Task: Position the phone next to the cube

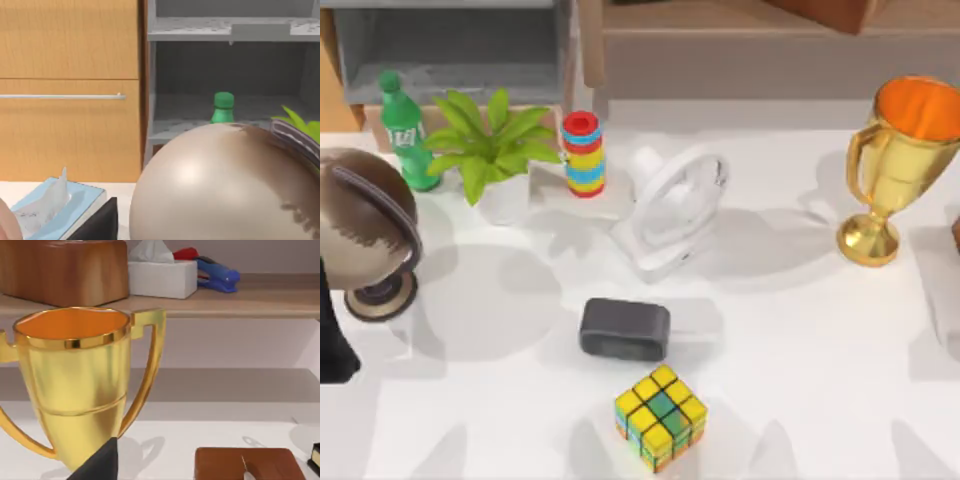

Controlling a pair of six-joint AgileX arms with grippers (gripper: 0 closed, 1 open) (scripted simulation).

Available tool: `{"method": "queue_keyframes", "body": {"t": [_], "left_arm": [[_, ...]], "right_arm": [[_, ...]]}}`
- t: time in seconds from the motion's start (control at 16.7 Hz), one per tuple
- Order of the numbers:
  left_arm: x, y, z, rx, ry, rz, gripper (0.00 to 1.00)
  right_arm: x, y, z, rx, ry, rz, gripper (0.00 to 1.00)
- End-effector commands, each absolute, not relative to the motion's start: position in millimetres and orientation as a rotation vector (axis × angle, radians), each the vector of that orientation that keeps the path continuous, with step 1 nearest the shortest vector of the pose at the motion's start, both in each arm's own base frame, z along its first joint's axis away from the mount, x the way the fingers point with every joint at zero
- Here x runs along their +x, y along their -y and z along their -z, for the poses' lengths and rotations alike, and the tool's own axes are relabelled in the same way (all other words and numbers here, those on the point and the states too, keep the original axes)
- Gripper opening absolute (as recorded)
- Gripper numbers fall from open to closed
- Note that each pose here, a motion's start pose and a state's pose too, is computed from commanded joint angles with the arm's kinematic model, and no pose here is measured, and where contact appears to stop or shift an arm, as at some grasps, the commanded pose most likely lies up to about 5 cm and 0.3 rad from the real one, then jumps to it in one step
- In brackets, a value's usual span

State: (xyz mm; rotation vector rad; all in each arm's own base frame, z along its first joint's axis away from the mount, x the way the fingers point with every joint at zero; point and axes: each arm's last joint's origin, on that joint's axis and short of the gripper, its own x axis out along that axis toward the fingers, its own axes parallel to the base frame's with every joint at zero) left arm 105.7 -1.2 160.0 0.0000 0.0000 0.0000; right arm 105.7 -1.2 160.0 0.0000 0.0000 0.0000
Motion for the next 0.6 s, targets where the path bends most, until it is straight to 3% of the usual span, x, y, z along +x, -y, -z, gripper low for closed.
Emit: {"method": "queue_keyframes", "body": {"t": [0.3, 0.6], "left_arm": [[106, 1, -160, 0.0, 0.0, 0.0, 1.0], [106, 1, -160, 0.0, 0.0, 0.0, 1.0]], "right_arm": [[107, 6, -164, -0.06, -0.077, 0.048, 1.0], [119, 29, -173, -0.24, -0.465, 0.164, 1.0]]}}
